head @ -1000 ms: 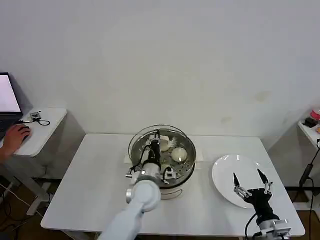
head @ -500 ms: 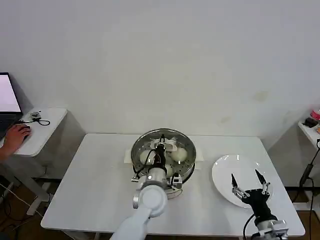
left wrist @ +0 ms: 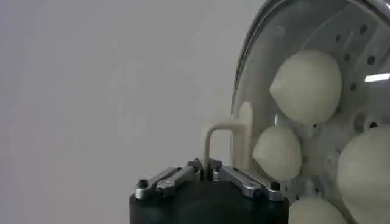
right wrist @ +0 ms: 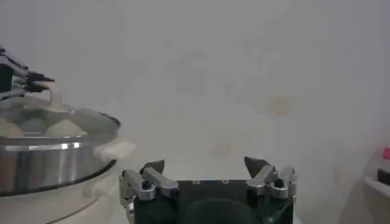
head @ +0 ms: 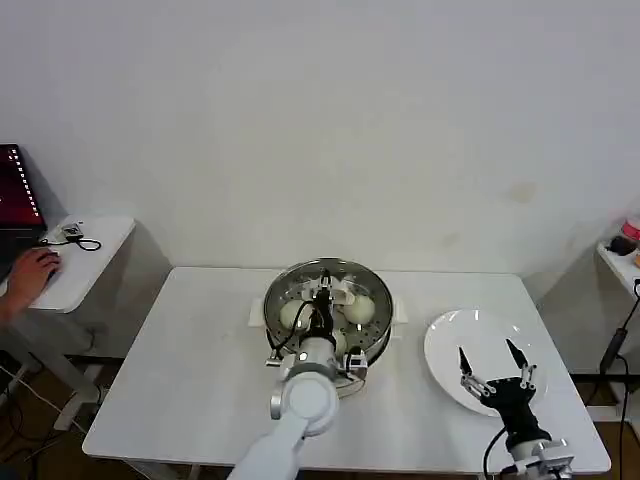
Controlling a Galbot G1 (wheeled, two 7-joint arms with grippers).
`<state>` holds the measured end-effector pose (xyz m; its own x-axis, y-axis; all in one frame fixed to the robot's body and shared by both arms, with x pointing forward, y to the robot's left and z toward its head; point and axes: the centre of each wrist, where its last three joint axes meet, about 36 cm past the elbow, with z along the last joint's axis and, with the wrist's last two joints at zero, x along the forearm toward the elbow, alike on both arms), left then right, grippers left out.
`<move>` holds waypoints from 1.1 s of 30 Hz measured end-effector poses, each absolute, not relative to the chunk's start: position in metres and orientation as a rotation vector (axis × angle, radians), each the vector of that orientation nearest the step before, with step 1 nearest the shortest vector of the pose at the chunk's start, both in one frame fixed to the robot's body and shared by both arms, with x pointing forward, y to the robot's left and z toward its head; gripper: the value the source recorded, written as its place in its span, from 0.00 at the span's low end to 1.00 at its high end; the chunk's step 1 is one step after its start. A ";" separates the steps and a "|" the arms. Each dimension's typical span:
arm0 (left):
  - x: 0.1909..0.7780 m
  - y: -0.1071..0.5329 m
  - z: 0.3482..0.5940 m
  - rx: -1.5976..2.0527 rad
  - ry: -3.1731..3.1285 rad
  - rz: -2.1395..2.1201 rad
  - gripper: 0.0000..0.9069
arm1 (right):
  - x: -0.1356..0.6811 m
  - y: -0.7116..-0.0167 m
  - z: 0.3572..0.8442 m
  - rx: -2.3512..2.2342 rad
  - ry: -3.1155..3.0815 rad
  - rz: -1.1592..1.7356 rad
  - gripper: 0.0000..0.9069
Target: Take steamed baozi put them in steamer then cover it.
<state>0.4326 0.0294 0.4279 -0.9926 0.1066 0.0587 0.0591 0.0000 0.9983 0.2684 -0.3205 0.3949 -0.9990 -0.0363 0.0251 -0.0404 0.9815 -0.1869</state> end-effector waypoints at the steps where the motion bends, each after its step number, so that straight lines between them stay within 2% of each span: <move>1: 0.432 0.029 0.427 0.185 2.198 2.190 1.00 | 0.269 -0.320 0.395 0.061 -3.106 0.293 1.00; 14: 0.414 0.045 0.440 0.187 2.231 2.129 1.00 | 0.268 -0.318 0.393 0.069 -3.099 0.288 1.00; 26: 0.360 0.099 0.465 0.191 2.256 1.911 1.00 | 0.267 -0.323 0.390 0.070 -3.088 0.286 1.00; 29: 0.344 0.117 0.461 0.214 2.307 1.757 1.00 | 0.265 -0.327 0.389 0.069 -3.082 0.284 1.00; 33: 0.330 0.147 0.442 0.232 2.470 1.493 1.00 | 0.266 -0.328 0.387 0.075 -3.077 0.270 1.00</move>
<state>0.3295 0.1474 0.4416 -0.9571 0.2606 -0.1268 0.0088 0.4637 0.8859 0.2658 -0.3285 0.3874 -0.9975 -0.0435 0.0559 -0.0526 0.9836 -0.1727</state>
